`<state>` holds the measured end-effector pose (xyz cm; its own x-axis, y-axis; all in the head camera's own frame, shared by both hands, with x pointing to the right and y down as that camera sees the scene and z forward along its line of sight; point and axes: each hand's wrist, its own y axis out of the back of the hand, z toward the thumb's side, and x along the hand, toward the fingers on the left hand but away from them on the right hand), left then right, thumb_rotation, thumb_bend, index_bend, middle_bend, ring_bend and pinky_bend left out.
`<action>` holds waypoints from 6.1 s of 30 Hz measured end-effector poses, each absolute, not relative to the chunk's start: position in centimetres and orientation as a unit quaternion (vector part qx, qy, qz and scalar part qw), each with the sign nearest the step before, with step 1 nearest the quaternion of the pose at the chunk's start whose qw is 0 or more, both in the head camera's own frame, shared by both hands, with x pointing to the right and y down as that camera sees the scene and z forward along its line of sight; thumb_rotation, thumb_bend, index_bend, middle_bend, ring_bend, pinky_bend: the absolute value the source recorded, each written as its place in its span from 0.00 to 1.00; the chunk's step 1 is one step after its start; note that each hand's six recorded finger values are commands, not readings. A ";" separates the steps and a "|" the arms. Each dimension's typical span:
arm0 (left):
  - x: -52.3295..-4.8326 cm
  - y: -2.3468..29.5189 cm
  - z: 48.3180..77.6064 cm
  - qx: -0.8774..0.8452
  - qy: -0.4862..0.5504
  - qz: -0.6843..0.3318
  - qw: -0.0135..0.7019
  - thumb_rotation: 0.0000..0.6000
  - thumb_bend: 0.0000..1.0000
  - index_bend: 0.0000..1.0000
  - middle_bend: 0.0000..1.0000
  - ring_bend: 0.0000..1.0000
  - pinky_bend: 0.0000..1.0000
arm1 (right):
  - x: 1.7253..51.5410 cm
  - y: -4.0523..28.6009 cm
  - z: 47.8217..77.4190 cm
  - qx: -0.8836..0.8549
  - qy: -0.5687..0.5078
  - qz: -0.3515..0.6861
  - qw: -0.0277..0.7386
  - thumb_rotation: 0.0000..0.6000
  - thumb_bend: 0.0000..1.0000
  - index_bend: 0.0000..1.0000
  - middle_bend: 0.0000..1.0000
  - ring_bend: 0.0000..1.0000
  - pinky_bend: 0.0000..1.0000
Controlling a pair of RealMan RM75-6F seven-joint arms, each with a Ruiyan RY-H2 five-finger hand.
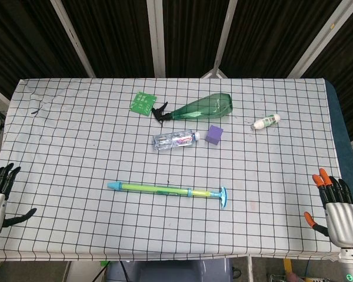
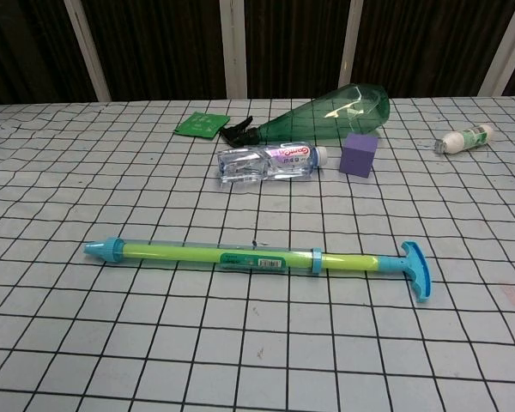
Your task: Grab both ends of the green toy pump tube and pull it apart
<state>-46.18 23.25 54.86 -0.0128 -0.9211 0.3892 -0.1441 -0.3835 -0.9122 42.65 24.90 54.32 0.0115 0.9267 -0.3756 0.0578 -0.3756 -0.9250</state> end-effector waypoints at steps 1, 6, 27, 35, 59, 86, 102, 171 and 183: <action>-46.2 23.2 54.8 -0.612 0.435 -0.562 0.346 1.00 0.07 0.00 0.00 0.00 0.00 | 42.6 24.9 54.3 -0.601 -0.409 0.571 0.381 1.00 0.31 0.00 0.00 0.00 0.00; -46.1 23.3 54.9 -0.613 0.431 -0.564 0.347 1.00 0.07 0.00 0.00 0.00 0.00 | 42.6 24.9 54.4 -0.601 -0.407 0.572 0.382 1.00 0.31 0.00 0.00 0.00 0.00; -46.0 23.4 54.9 -0.619 0.431 -0.564 0.336 1.00 0.07 0.00 0.00 0.00 0.00 | 40.6 24.2 54.7 -0.629 -0.407 0.543 0.379 1.00 0.31 0.00 0.00 0.00 0.00; -45.7 23.5 55.0 -0.622 0.426 -0.563 0.337 1.00 0.07 0.00 0.00 0.00 0.00 | 37.2 23.1 55.8 -0.669 -0.394 0.515 0.363 1.00 0.31 0.22 0.03 0.00 0.00; -46.0 23.4 55.2 -0.625 0.429 -0.566 0.322 1.00 0.07 0.00 0.00 0.00 0.00 | 23.7 21.0 64.8 -0.741 -0.314 0.496 0.326 1.00 0.31 0.42 0.11 0.00 0.00; -46.2 23.1 55.4 -0.628 0.436 -0.565 0.310 1.00 0.07 0.00 0.00 0.00 0.00 | 19.4 20.8 69.5 -0.735 -0.300 0.514 0.324 1.00 0.31 0.48 0.15 0.00 0.00; -46.2 23.0 55.3 -0.627 0.440 -0.564 0.308 1.00 0.07 0.00 0.00 0.00 0.00 | 20.0 20.8 69.7 -0.730 -0.297 0.526 0.321 1.00 0.37 0.53 0.15 0.00 0.00; -25.2 16.2 67.9 -0.722 0.237 -0.548 0.349 1.00 0.34 0.38 0.06 0.00 0.00 | 21.8 18.9 67.3 -0.729 -0.305 0.515 0.331 1.00 0.41 0.62 0.18 0.00 0.00; -23.9 16.8 69.3 -0.726 0.236 -0.548 0.343 1.00 0.39 0.39 0.06 0.00 0.00 | 22.0 18.8 67.2 -0.727 -0.305 0.517 0.333 1.00 0.41 0.62 0.18 0.00 0.00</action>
<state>-23.90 16.79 69.32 0.2876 -0.7183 0.6335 0.0328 -0.6537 -0.7561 22.05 18.80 67.16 0.2798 0.7873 -0.5494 0.0986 -0.5928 -0.7993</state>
